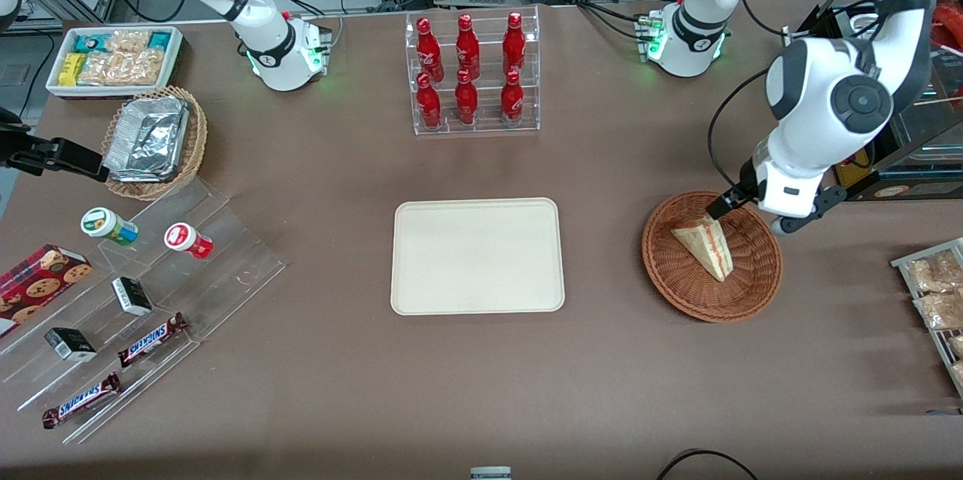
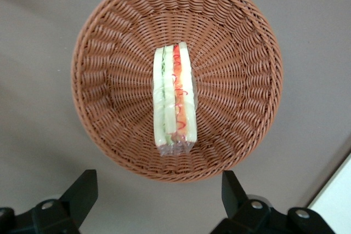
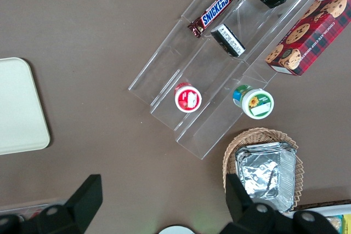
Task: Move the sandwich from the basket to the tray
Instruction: 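Lower the left gripper and close it on the wrapped sandwich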
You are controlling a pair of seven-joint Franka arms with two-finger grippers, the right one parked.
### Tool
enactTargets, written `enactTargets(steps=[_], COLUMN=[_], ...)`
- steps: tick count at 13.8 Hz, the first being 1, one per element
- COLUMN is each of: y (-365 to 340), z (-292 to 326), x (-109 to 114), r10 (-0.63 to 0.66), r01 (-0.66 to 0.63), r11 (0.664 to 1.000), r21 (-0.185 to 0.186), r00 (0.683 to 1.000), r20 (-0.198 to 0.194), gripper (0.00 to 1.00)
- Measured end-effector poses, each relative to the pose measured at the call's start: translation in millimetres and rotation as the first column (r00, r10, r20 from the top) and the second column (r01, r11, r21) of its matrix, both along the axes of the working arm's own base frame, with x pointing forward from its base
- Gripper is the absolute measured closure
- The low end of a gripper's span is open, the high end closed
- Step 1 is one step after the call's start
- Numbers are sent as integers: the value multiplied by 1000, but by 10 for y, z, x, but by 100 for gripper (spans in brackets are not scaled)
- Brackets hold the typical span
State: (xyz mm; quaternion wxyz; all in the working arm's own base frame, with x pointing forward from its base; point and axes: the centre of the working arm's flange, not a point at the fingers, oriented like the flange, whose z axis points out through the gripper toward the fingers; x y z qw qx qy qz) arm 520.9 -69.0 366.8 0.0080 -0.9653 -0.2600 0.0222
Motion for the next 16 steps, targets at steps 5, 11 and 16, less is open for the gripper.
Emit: enactTargets(steps=[5,11,16], y=[-55,-1,62], z=[-559,-1003,-1127], x=[101,163,165], r10=[-7,-24,-4], r01=[7,24,5], r11=[1000,1000,1000], r21=[-8,11,13], r00=[1000,999,999], r20=[-27,-36,-47], gripper=[0,0,51])
